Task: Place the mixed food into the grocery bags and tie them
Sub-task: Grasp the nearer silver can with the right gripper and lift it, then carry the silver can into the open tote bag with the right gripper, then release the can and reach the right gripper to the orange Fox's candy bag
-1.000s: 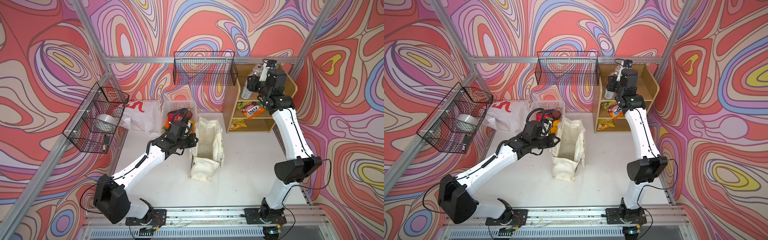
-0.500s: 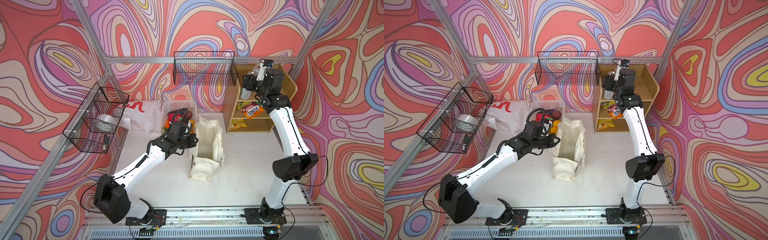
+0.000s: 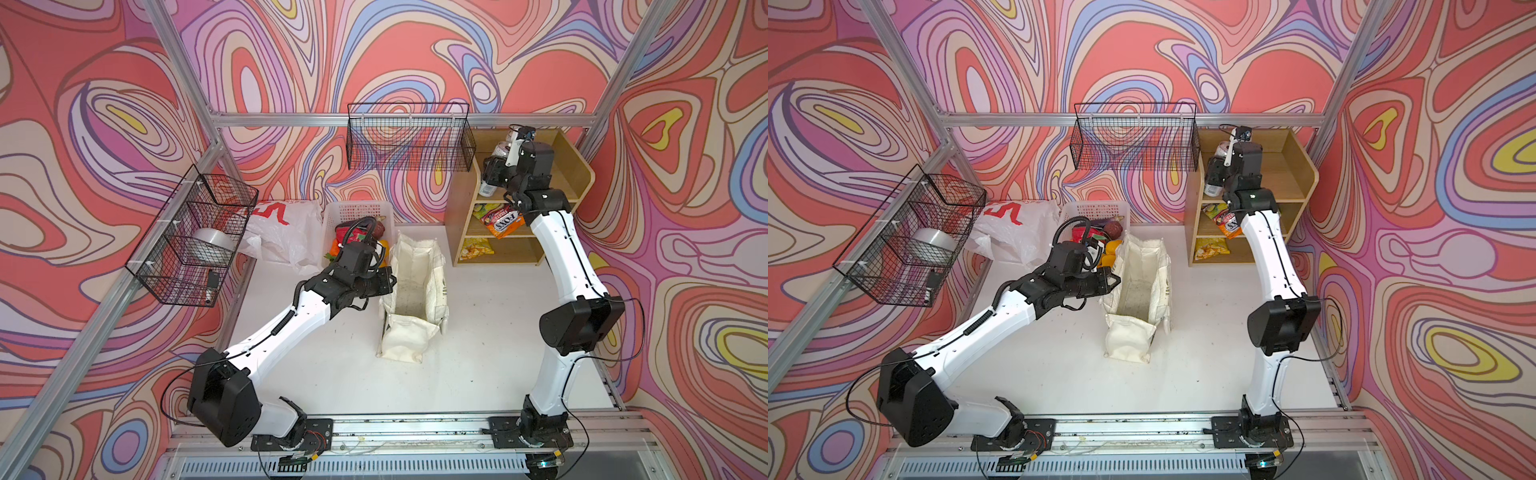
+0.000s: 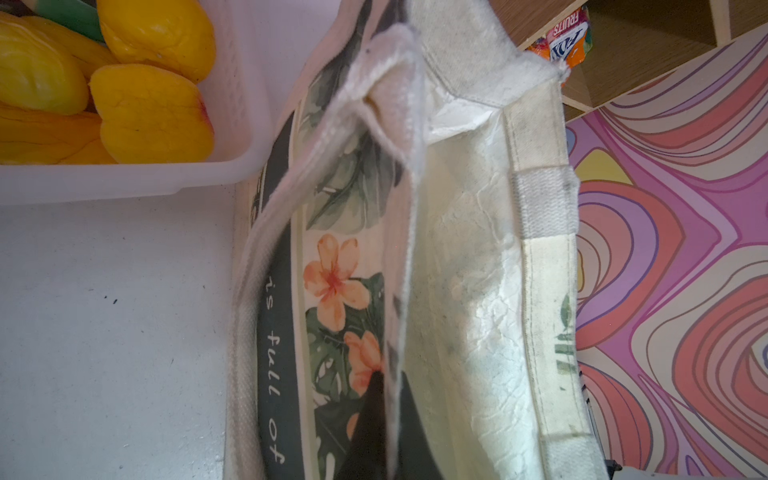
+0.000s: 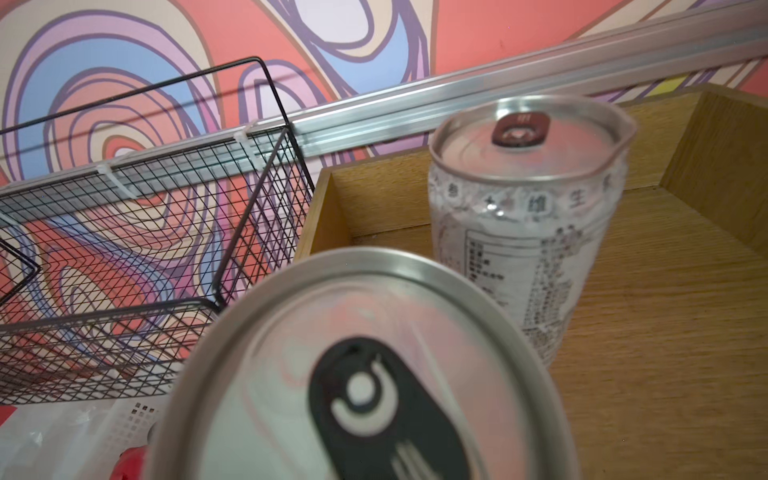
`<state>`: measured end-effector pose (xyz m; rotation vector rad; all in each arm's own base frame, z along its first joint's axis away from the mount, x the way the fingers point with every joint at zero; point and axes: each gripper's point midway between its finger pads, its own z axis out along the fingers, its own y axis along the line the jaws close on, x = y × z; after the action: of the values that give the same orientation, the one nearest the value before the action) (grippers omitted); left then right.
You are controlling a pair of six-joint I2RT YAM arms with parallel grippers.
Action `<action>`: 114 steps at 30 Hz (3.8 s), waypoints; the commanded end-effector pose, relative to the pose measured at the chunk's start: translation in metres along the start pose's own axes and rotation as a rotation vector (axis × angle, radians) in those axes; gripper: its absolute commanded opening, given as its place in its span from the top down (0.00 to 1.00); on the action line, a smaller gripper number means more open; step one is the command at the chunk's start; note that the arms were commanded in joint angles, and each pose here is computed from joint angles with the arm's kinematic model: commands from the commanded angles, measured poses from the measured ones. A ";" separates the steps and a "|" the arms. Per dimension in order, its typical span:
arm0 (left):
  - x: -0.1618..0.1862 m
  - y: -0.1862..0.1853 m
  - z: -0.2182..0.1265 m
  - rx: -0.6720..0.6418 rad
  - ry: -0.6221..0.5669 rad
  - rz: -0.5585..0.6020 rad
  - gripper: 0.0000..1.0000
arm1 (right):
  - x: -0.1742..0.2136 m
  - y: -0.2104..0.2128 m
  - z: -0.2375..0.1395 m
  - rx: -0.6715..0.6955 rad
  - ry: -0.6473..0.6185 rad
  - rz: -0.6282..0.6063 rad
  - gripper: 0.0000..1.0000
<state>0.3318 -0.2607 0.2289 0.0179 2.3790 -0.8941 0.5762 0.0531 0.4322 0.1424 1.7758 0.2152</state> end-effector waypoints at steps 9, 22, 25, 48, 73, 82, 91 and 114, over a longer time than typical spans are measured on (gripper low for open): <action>-0.002 0.001 0.005 -0.008 -0.002 -0.004 1.00 | -0.087 0.034 -0.095 -0.142 -0.224 0.037 0.87; -0.001 0.004 0.004 -0.018 -0.004 0.006 1.00 | -0.018 0.129 -0.165 -0.434 -0.098 0.058 0.89; 0.000 0.004 0.005 -0.020 0.000 0.006 1.00 | 0.035 0.173 -0.178 -0.524 -0.021 0.028 0.89; -0.006 -0.001 -0.006 -0.020 -0.018 -0.004 1.00 | 0.327 0.203 -0.089 -0.459 0.311 -0.261 0.57; -0.002 0.002 -0.007 -0.018 -0.026 -0.004 1.00 | 0.145 0.127 -0.175 -0.398 0.335 0.082 0.28; -0.003 -0.001 -0.005 0.002 -0.031 -0.006 1.00 | 0.175 -0.044 -0.130 -0.103 0.365 0.613 0.57; -0.005 -0.004 -0.006 0.018 -0.040 -0.002 1.00 | 0.203 -0.075 -0.078 -0.050 0.368 0.765 0.51; -0.004 -0.003 -0.005 0.006 -0.027 0.002 1.00 | 0.200 -0.095 -0.045 -0.036 0.334 0.797 0.39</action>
<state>0.3327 -0.2587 0.2318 0.0125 2.3607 -0.8869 0.4833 0.0052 0.2180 0.8452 1.9971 0.8738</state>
